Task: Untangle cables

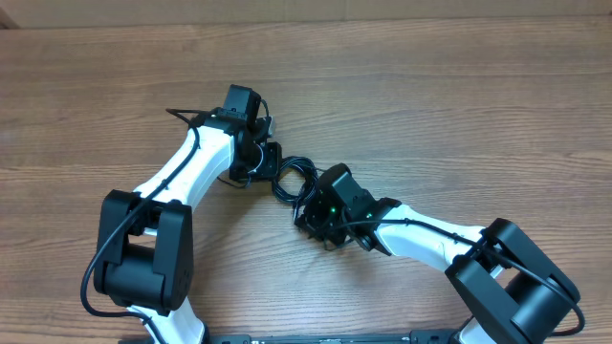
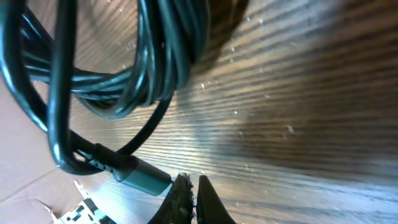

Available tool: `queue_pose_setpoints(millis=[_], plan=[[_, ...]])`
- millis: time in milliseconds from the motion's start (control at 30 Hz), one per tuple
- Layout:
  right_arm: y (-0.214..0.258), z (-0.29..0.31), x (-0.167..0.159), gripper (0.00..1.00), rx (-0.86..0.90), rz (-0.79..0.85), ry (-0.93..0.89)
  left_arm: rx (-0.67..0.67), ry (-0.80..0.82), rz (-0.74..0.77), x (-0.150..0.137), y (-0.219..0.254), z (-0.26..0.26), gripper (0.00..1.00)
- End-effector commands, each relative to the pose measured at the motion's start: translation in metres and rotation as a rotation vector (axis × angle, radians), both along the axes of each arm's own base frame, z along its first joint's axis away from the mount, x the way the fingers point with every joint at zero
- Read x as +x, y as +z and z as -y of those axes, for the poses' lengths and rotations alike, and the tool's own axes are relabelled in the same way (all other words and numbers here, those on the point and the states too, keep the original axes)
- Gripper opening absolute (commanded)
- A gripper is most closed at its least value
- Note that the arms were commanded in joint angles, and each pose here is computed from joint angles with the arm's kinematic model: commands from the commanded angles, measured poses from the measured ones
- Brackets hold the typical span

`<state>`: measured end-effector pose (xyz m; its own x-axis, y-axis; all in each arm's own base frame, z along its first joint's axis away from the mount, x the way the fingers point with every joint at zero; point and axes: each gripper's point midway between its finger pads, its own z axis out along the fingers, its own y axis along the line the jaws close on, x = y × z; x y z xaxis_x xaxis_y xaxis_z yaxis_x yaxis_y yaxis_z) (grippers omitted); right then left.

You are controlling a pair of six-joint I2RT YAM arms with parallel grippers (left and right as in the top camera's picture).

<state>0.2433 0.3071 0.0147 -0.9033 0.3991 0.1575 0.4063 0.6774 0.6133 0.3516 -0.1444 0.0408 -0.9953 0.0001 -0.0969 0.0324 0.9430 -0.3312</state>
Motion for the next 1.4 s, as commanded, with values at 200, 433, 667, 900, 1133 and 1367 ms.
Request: queue_pose_setpoints(millis=[200, 433, 667, 900, 1133, 1367], plan=[[0.001, -0.004, 0.002, 0.04, 0.016, 0.013, 0.005, -0.003, 0.015, -0.018, -0.002, -0.002, 0.001, 0.04], [0.005, -0.013, -0.011, 0.04, 0.056, -0.025, 0.054, -0.003, 0.015, -0.018, -0.002, -0.002, 0.001, 0.04], [0.002, -0.012, -0.009, 0.04, 0.023, 0.006, 0.041, -0.003, 0.015, -0.018, -0.002, -0.002, 0.001, 0.04], [0.002, -0.004, 0.007, 0.04, 0.017, 0.019, -0.032, -0.003, 0.015, -0.018, -0.002, -0.002, 0.001, 0.04], [0.019, -0.004, 0.036, 0.04, 0.104, 0.085, -0.072, -0.003, 0.015, -0.018, -0.002, -0.002, 0.001, 0.04], [0.024, -0.005, 0.03, 0.04, 0.156, 0.034, -0.031, -0.002, 0.015, -0.017, -0.002, -0.002, 0.001, 0.04]])
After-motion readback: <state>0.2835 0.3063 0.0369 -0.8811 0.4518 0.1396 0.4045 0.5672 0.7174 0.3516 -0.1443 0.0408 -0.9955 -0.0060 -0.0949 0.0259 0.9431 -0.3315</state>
